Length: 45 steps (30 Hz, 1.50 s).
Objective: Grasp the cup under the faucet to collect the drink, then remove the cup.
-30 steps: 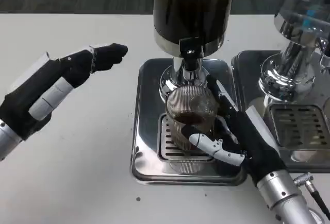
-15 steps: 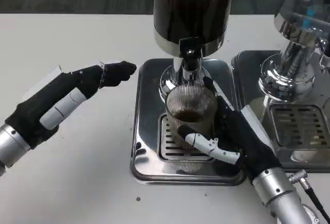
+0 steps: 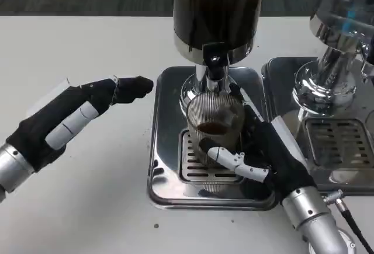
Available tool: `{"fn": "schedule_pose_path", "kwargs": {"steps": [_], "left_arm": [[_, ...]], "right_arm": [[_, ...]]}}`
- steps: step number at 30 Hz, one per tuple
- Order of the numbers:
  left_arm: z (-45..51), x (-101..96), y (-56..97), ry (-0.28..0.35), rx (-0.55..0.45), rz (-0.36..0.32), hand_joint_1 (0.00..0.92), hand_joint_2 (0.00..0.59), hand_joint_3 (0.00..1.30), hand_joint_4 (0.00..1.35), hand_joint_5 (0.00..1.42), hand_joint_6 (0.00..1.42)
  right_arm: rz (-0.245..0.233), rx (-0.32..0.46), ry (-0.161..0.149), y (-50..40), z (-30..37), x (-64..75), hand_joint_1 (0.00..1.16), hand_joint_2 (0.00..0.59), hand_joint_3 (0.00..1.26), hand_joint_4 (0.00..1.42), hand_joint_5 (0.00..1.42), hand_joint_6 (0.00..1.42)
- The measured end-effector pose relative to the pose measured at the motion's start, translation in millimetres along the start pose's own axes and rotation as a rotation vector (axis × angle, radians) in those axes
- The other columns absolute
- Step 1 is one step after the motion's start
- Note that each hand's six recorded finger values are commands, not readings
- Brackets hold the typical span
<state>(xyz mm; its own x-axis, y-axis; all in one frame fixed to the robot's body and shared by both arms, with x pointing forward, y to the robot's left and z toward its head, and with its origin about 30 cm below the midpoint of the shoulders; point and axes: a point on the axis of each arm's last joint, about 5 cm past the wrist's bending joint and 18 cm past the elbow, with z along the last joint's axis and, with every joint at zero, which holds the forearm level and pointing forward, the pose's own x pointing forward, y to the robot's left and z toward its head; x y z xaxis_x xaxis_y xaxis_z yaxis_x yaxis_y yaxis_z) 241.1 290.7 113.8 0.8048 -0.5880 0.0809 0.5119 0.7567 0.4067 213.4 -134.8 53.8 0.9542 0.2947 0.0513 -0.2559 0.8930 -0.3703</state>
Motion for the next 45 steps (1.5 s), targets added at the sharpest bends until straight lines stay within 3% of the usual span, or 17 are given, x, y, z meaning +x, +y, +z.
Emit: {"fn": "schedule_pose_path", "kwargs": {"steps": [14, 32, 37, 45], "left_arm": [[-1.0, -2.2, 1.1, 0.013, -0.001, 0.012, 0.000, 0.130, 0.35, 0.26, 0.22, 0.19], [-1.8, -3.8, 1.0, 0.022, -0.002, 0.013, 0.000, 0.131, 0.36, 0.27, 0.22, 0.20], [-2.0, -4.1, 0.8, 0.023, -0.002, 0.012, 0.000, 0.141, 0.36, 0.29, 0.23, 0.21], [-2.4, -4.8, 0.5, 0.027, -0.002, 0.012, 0.000, 0.173, 0.37, 0.29, 0.23, 0.22]], "right_arm": [[0.006, -0.022, -0.010, 7.0, -0.2, 3.4, 0.66, 0.213, 0.07, 0.14, 0.22, 0.22], [-0.024, -0.042, -0.015, 13.5, 1.0, 3.5, 0.72, 0.210, 0.19, 0.29, 0.39, 0.44], [-0.033, -0.041, -0.015, 16.7, 1.3, 2.8, 0.73, 0.212, 0.27, 0.38, 0.48, 0.59], [-0.110, -0.043, -0.022, 28.0, 1.4, -1.7, 0.75, 0.208, 0.39, 0.51, 0.63, 0.87]]}}
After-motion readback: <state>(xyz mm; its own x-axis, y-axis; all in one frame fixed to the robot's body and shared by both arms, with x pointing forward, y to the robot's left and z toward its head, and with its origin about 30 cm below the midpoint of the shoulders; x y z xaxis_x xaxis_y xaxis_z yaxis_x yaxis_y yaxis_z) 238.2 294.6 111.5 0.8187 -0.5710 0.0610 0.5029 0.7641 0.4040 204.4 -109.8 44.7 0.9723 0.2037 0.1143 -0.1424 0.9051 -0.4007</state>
